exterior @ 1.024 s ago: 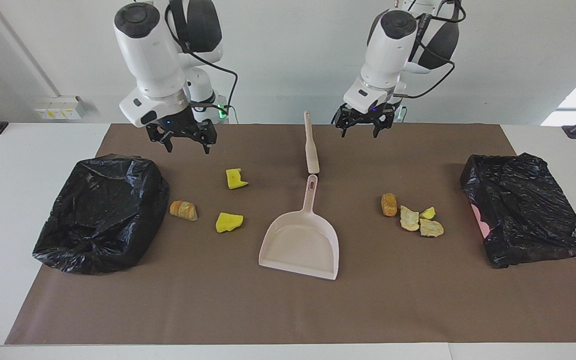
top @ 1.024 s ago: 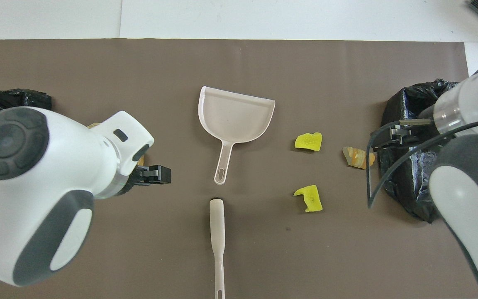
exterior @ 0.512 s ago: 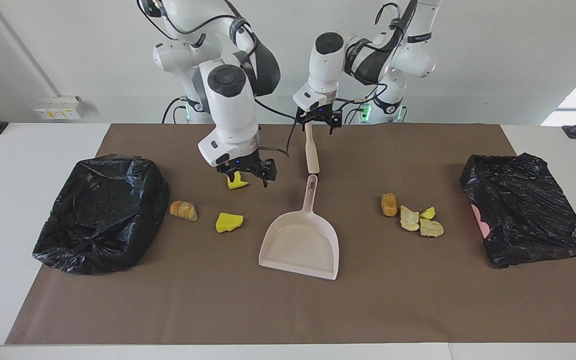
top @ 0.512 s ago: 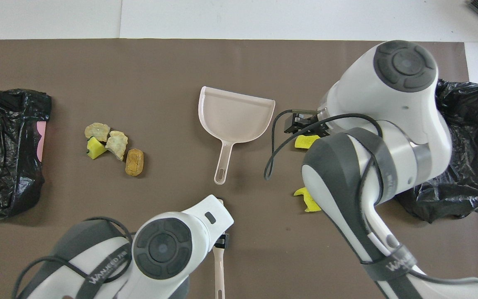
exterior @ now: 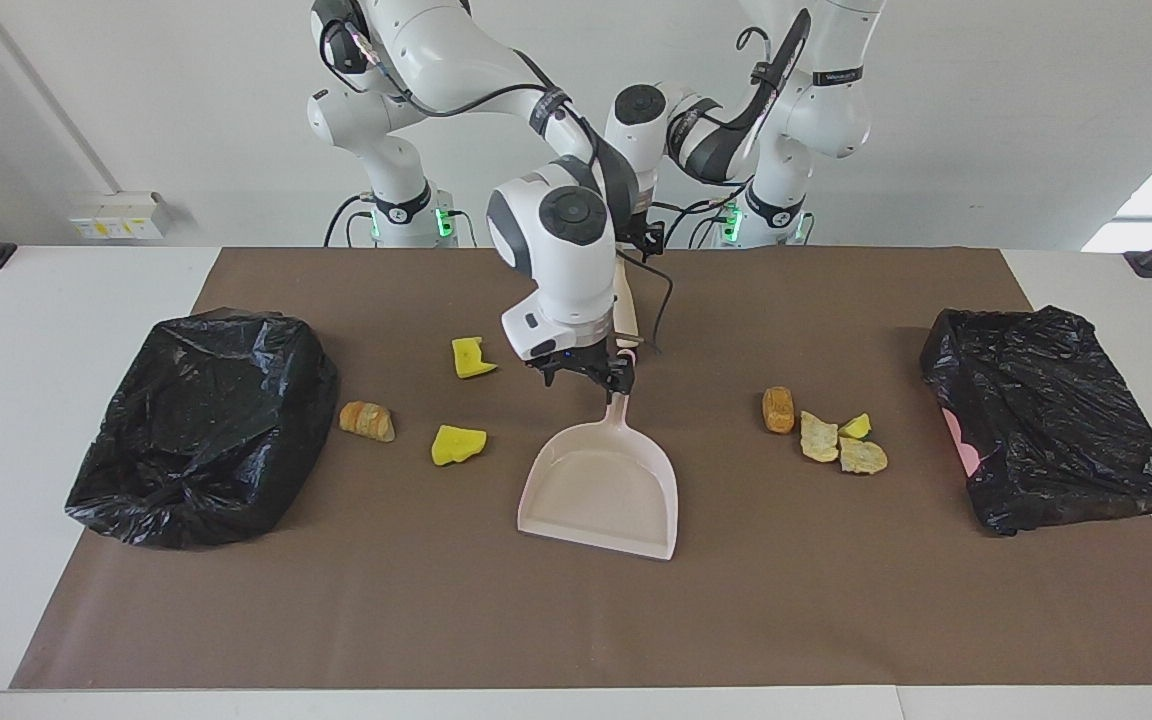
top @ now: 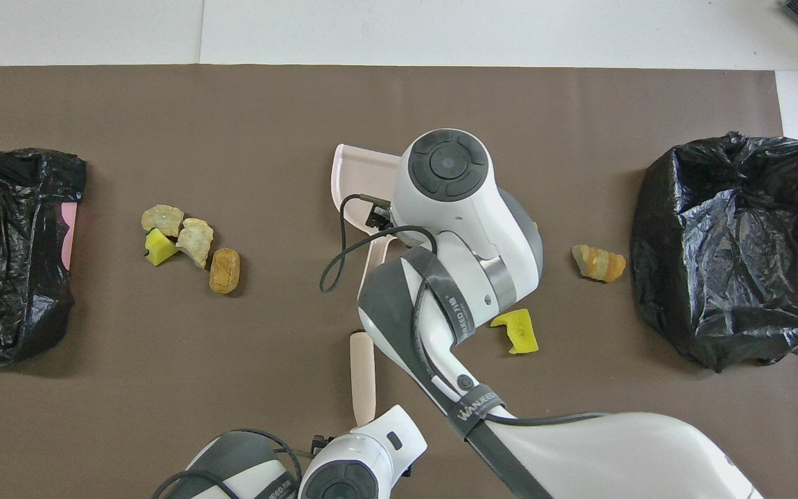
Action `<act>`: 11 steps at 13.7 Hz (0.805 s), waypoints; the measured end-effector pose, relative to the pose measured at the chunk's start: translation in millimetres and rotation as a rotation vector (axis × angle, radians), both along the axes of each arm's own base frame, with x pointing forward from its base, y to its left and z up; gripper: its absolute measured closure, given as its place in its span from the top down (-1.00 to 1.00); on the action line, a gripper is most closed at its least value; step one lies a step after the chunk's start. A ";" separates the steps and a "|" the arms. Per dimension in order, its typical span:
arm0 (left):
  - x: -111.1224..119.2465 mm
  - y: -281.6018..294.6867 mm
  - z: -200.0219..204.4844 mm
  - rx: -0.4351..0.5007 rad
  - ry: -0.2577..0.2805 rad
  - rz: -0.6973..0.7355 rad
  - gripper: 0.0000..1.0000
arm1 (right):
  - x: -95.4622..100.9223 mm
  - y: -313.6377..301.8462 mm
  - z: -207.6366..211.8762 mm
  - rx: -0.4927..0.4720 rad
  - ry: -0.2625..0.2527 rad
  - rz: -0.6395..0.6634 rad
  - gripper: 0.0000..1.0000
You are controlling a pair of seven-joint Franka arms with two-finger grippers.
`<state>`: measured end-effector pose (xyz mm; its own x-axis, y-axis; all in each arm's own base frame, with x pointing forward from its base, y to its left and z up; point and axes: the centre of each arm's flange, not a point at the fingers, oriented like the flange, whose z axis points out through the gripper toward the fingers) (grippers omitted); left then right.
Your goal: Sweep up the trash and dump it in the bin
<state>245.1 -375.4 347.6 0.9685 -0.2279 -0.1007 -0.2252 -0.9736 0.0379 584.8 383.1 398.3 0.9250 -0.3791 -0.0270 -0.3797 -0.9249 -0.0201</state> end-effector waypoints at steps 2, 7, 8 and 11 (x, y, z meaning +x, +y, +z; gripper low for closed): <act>-7.7 2.4 -8.4 0.015 0.010 -0.011 0.99 | -3.1 24.9 -11.6 -0.001 0.000 -0.021 1.00; -9.1 4.4 -11.1 0.024 0.017 -0.011 0.15 | -3.5 44.3 -29.2 0.014 -0.024 -0.015 1.00; -9.1 5.5 -11.7 0.030 0.023 -0.010 -0.07 | -4.5 45.4 -31.9 0.012 -0.021 -0.013 0.99; -8.1 8.0 -10.3 0.047 0.042 -0.014 -0.48 | -9.0 46.2 -43.0 -0.001 -0.004 -0.009 0.30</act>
